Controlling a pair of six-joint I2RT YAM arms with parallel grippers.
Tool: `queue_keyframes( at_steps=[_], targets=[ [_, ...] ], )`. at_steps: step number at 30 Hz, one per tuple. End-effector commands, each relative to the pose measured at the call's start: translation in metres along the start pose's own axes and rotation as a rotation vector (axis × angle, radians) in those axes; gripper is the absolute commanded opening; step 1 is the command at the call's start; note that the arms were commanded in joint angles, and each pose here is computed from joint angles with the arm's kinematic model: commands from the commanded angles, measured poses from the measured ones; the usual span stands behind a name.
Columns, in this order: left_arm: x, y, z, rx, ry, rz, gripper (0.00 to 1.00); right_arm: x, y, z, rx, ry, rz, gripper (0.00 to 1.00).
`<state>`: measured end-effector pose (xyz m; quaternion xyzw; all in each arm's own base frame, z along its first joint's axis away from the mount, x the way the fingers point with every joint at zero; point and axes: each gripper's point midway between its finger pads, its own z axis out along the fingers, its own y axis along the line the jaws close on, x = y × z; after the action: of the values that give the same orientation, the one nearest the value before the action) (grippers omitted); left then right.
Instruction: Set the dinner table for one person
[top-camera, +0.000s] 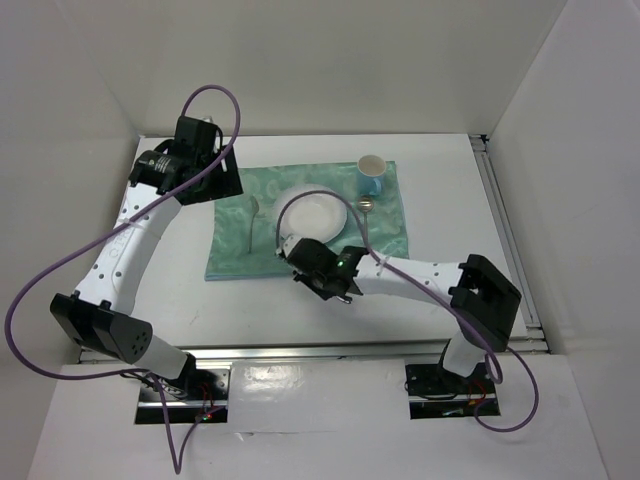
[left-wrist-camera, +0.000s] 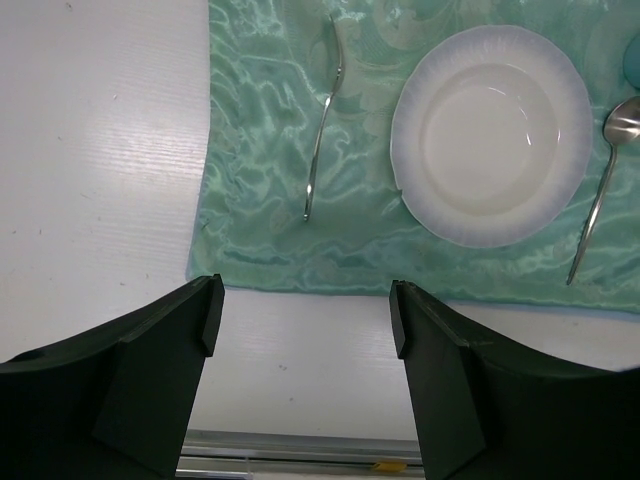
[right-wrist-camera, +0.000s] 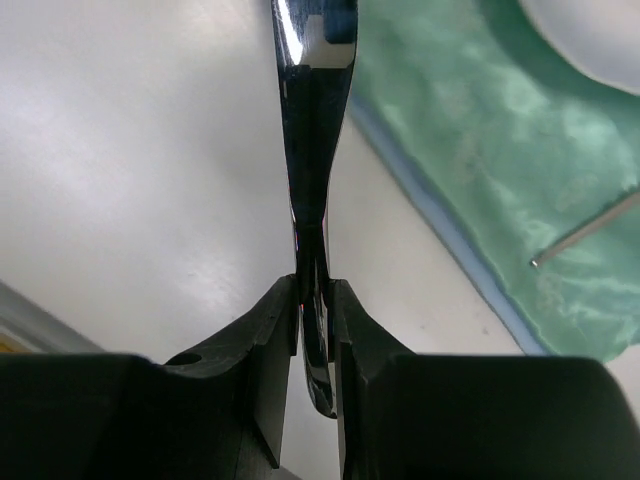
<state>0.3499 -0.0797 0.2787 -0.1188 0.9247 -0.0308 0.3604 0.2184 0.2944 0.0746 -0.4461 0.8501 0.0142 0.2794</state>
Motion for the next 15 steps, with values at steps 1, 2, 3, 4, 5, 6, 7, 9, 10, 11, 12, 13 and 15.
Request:
queue_keyframes(
  at_steps=[1, 2, 3, 4, 5, 6, 7, 9, 10, 11, 12, 13, 15],
  targets=[
    [-0.01, -0.004, -0.006, 0.026, -0.037, -0.02, 0.85, -0.017, -0.052, -0.022, 0.075, -0.061, 0.233, 0.0],
    [-0.01, -0.008, -0.011, 0.052, -0.036, -0.032, 0.85, -0.015, -0.06, -0.023, 0.073, -0.054, 0.273, 0.0],
    [-0.008, -0.01, -0.009, 0.06, -0.03, -0.031, 0.85, -0.016, -0.067, -0.026, 0.072, -0.065, 0.328, 0.0],
    [-0.008, -0.01, -0.009, 0.06, -0.03, -0.031, 0.85, -0.012, -0.074, -0.025, 0.078, -0.052, 0.362, 0.0],
    [-0.007, -0.013, -0.009, 0.079, -0.034, -0.033, 0.85, -0.009, -0.091, -0.026, 0.091, -0.054, 0.42, 0.0],
    [-0.007, -0.013, -0.009, 0.079, -0.034, -0.033, 0.85, -0.004, -0.1, -0.025, 0.106, -0.042, 0.468, 0.0],
    [-0.007, -0.013, -0.009, 0.079, -0.034, -0.033, 0.85, -0.001, -0.108, -0.024, 0.102, -0.037, 0.496, 0.0],
    [-0.009, -0.012, -0.007, 0.069, -0.038, -0.033, 0.85, 0.002, -0.133, -0.023, 0.093, -0.032, 0.601, 0.0],
    [-0.009, -0.012, -0.007, 0.069, -0.038, -0.033, 0.85, 0.005, -0.139, -0.021, 0.082, -0.016, 0.627, 0.0],
    [-0.009, -0.012, -0.007, 0.069, -0.038, -0.033, 0.85, 0.006, -0.155, -0.016, 0.097, -0.011, 0.675, 0.0],
    [-0.012, -0.013, -0.009, 0.073, -0.046, -0.035, 0.85, 0.01, -0.159, -0.013, 0.092, 0.006, 0.693, 0.0],
    [-0.013, -0.011, -0.009, 0.065, -0.05, -0.035, 0.85, 0.013, -0.166, -0.011, 0.101, 0.024, 0.718, 0.0],
    [-0.013, -0.011, -0.009, 0.065, -0.05, -0.035, 0.85, 0.022, -0.185, -0.001, 0.127, 0.06, 0.764, 0.0]
  ],
)
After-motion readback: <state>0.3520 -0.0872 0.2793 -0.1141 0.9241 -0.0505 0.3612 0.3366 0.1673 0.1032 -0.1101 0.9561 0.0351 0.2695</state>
